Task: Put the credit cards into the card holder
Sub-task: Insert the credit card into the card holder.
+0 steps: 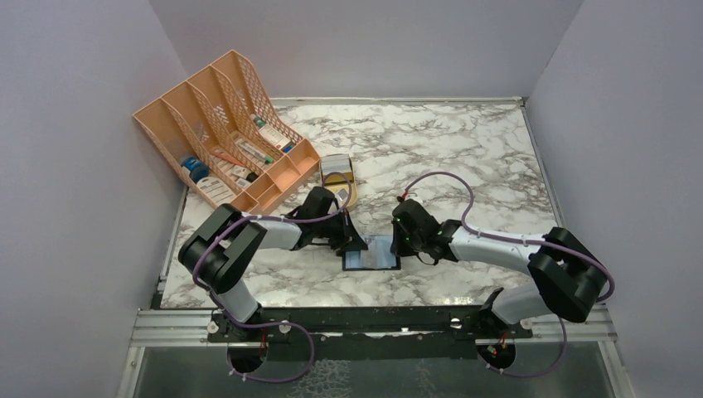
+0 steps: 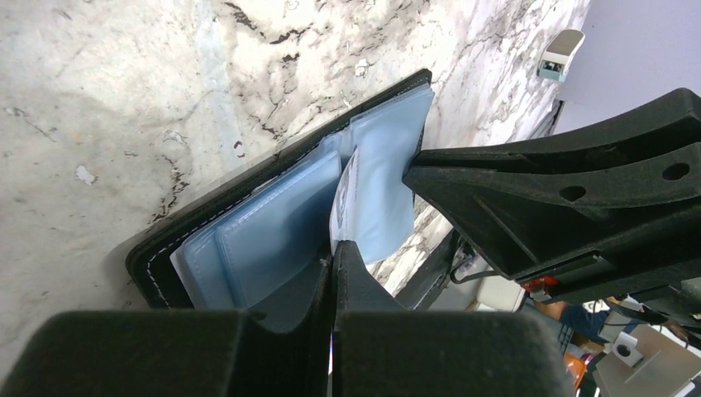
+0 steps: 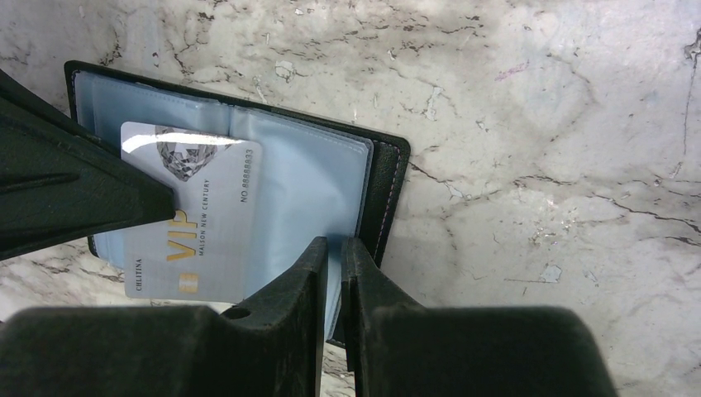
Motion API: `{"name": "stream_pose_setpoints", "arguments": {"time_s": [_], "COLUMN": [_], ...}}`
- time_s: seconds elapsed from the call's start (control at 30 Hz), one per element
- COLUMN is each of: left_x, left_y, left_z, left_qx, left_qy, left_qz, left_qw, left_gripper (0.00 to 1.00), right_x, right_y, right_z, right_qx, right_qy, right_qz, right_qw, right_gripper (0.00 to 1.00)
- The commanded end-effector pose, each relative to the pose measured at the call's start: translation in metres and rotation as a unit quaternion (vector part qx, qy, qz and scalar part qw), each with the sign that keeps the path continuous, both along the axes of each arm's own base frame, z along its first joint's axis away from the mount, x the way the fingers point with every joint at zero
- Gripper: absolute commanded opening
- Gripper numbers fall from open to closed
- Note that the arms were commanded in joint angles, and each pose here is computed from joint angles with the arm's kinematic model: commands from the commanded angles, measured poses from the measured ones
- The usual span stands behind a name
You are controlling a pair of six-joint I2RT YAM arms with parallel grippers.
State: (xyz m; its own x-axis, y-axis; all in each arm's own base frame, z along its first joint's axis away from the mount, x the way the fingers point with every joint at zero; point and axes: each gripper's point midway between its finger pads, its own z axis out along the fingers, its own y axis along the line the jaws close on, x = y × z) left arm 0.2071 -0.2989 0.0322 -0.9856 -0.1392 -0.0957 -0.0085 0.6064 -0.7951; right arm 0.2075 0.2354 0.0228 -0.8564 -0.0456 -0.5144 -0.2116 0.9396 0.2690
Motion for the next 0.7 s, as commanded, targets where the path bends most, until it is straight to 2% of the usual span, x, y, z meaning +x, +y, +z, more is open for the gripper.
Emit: {"name": "stream_pose_setpoints", "arguments": {"time_s": [0.0, 0.67], "left_x": [0.009, -0.002], "left_y": [0.007, 0.009], "left_z": [-0.014, -0.019], "left_qx": [0.033, 0.033], "left_qy": [-0.018, -0.006], "left_qz": [0.033, 0.031], "left_qw": [0.999, 0.999], "left_gripper": [0.00, 0.00], "right_x": [-0.007, -0.008], "right_y": [-0.008, -0.008], "right_z": [-0.004, -0.005], "right_qx": [-0.005, -0.003], "right_qy": [0.009, 0.011], "right_qz": [-0.005, -0.015], "right_qw": [1.000, 1.000], "right_gripper": [0.12, 0.12]}}
